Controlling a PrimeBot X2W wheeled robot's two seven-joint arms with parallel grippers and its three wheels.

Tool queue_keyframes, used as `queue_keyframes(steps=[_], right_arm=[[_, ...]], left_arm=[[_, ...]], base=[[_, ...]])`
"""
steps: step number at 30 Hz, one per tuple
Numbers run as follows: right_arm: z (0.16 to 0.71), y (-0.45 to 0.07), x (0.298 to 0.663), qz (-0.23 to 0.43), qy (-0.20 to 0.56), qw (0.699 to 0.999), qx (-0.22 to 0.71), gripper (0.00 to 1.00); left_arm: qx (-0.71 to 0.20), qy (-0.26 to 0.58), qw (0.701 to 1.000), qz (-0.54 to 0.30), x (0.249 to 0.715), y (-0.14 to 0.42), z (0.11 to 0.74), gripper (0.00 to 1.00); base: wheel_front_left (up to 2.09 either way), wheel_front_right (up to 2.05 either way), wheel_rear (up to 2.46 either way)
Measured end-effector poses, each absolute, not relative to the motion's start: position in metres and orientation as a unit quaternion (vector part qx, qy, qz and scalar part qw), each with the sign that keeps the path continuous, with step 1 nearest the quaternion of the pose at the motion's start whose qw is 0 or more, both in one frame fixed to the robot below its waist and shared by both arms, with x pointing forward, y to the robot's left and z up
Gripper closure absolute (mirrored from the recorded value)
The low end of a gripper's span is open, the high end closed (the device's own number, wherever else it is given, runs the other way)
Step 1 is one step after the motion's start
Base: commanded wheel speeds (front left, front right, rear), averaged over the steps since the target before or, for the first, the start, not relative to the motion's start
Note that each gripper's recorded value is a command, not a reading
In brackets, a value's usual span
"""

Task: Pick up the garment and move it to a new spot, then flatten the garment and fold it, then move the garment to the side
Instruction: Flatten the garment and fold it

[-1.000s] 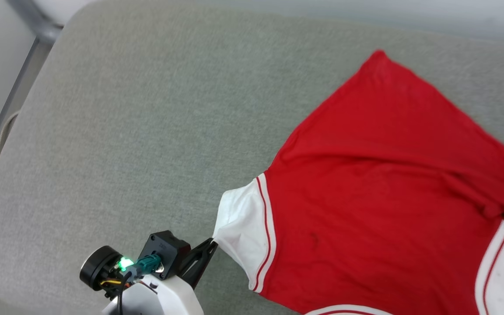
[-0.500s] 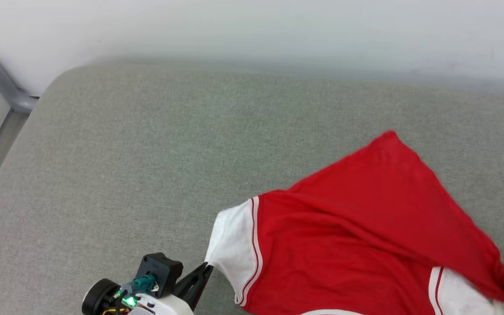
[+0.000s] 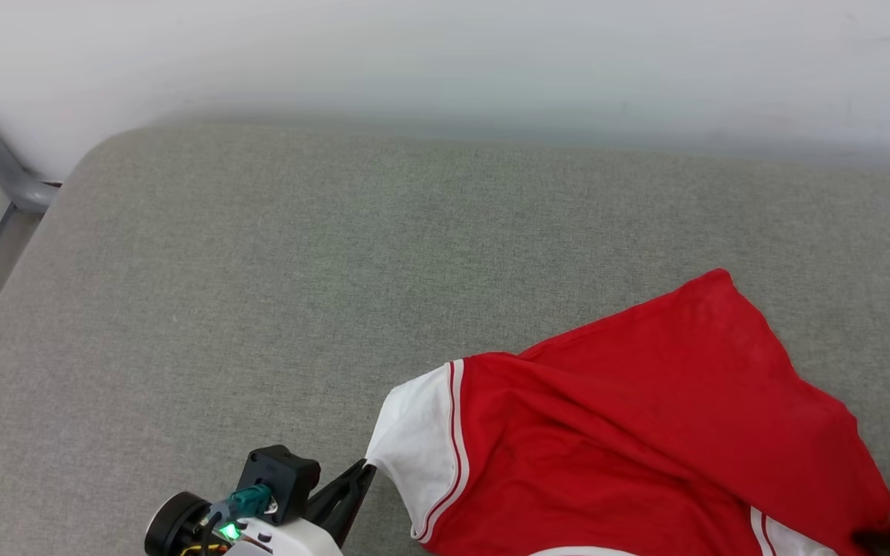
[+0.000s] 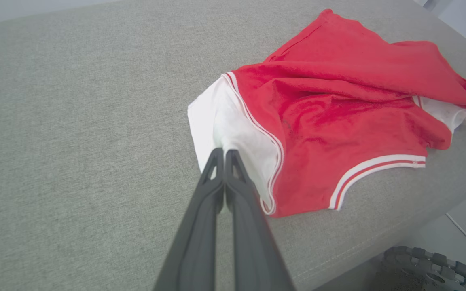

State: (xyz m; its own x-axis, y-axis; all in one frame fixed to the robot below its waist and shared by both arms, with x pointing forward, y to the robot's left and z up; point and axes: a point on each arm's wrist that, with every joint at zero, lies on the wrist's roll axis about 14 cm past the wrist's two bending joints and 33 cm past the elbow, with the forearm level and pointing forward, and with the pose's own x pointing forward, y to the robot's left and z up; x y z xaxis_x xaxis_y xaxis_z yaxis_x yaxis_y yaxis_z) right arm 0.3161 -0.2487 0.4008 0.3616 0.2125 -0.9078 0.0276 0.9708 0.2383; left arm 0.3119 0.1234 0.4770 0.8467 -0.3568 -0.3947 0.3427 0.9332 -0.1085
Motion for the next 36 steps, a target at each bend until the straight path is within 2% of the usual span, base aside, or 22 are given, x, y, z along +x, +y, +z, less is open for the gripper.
queue_keyframes(steps=[10,14,25,36], right_arm=[[0.472,-0.212,0.397,0.140,0.473,0.867,0.072,0.00],[0.484,-0.192,0.432,0.162,0.458,0.873,0.048,0.00],[0.439,-0.162,0.510,0.164,0.504,0.848,-0.018,0.00],[0.374,-0.144,0.533,0.164,0.556,0.813,-0.057,0.00]], left_arm=[[-0.013,0.210,0.961,-0.178,0.319,0.128,0.477,1.00],[-0.012,0.212,0.961,-0.177,0.326,0.129,0.475,1.00],[-0.030,0.238,0.960,-0.142,0.336,0.142,0.454,1.00],[-0.036,0.257,0.959,-0.119,0.342,0.152,0.438,1.00]], base=[[0.00,0.00,0.00],[0.00,0.00,0.00],[0.00,0.00,0.00],[0.00,0.00,0.00]])
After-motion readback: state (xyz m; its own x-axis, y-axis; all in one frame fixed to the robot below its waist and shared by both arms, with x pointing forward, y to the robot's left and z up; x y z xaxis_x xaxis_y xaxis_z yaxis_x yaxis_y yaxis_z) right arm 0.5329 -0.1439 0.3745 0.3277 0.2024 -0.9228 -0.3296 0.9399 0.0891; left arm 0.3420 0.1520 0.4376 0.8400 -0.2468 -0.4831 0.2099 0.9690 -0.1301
